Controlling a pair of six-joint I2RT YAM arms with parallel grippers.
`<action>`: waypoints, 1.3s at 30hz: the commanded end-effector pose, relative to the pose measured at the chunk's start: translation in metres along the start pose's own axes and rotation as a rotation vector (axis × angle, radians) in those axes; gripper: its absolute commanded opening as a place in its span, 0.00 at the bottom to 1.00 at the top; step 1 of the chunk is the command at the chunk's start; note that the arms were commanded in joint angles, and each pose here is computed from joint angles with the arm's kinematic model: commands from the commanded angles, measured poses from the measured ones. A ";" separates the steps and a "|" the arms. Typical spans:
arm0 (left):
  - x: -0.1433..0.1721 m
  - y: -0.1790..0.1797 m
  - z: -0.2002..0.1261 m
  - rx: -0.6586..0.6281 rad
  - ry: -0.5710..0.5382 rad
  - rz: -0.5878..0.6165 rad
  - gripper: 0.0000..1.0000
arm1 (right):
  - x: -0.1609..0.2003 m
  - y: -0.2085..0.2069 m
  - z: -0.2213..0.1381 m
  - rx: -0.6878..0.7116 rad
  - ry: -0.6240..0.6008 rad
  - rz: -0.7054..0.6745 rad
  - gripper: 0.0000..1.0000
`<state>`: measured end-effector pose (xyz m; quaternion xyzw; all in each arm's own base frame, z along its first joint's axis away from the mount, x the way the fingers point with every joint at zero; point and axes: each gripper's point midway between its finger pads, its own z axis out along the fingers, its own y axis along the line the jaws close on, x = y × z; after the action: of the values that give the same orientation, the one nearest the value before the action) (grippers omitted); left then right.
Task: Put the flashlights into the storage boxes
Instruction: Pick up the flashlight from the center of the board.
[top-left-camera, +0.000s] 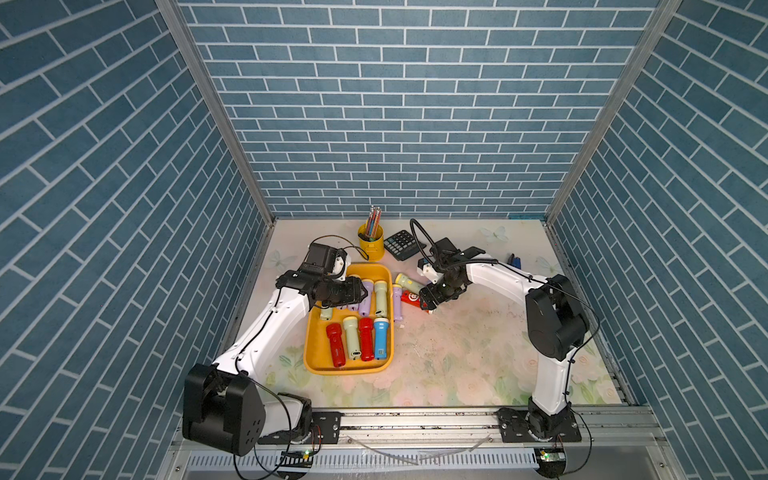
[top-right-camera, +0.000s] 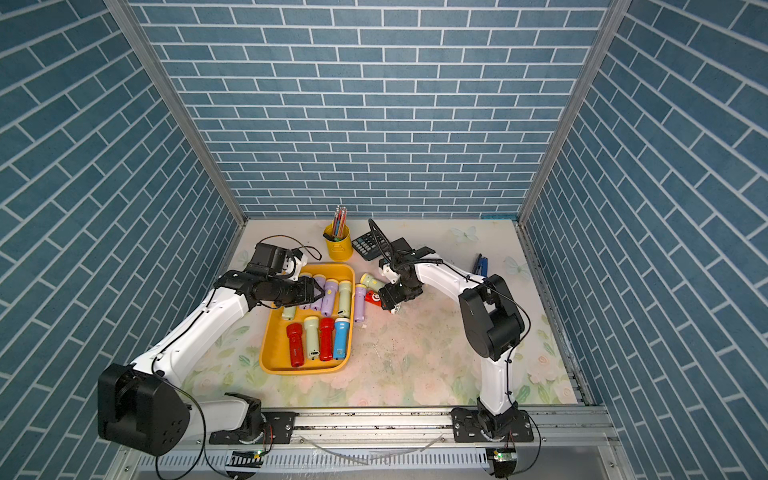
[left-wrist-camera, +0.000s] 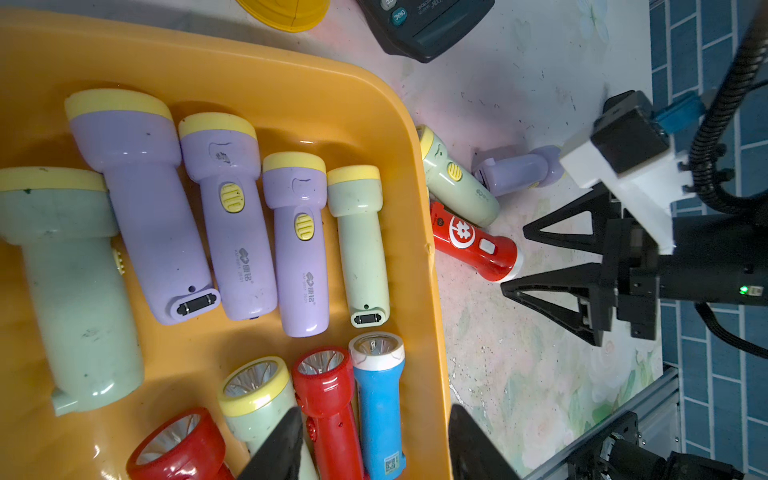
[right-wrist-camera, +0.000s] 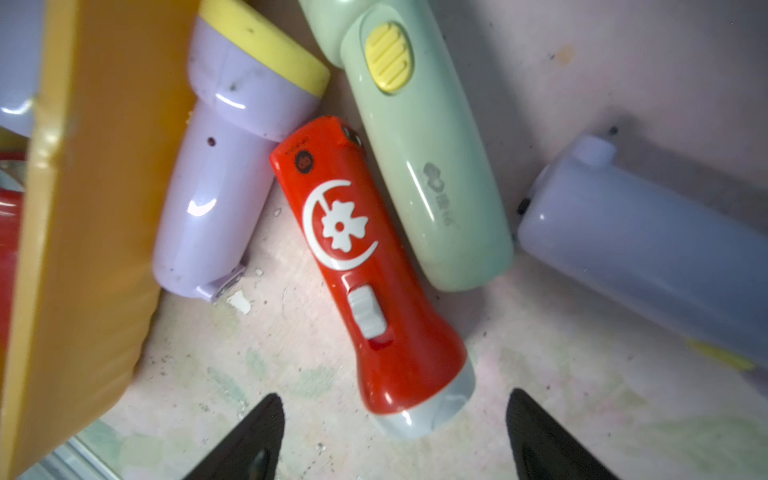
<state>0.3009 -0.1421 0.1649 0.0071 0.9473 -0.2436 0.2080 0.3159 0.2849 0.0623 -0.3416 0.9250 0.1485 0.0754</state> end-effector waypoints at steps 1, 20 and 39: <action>-0.006 -0.001 -0.005 -0.009 -0.018 0.005 0.57 | 0.008 -0.004 0.006 0.034 0.081 -0.117 0.84; -0.015 -0.003 -0.002 -0.018 -0.015 -0.007 0.56 | 0.001 -0.001 0.040 -0.021 0.116 -0.269 0.69; -0.028 -0.020 -0.018 0.040 -0.081 0.110 0.54 | 0.019 0.030 -0.030 -0.065 -0.017 -0.277 0.48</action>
<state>0.3128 -0.1426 0.1759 0.0247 0.9457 -0.2344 0.2238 0.2974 0.2833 0.0720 -0.4591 0.8735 0.1394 0.0821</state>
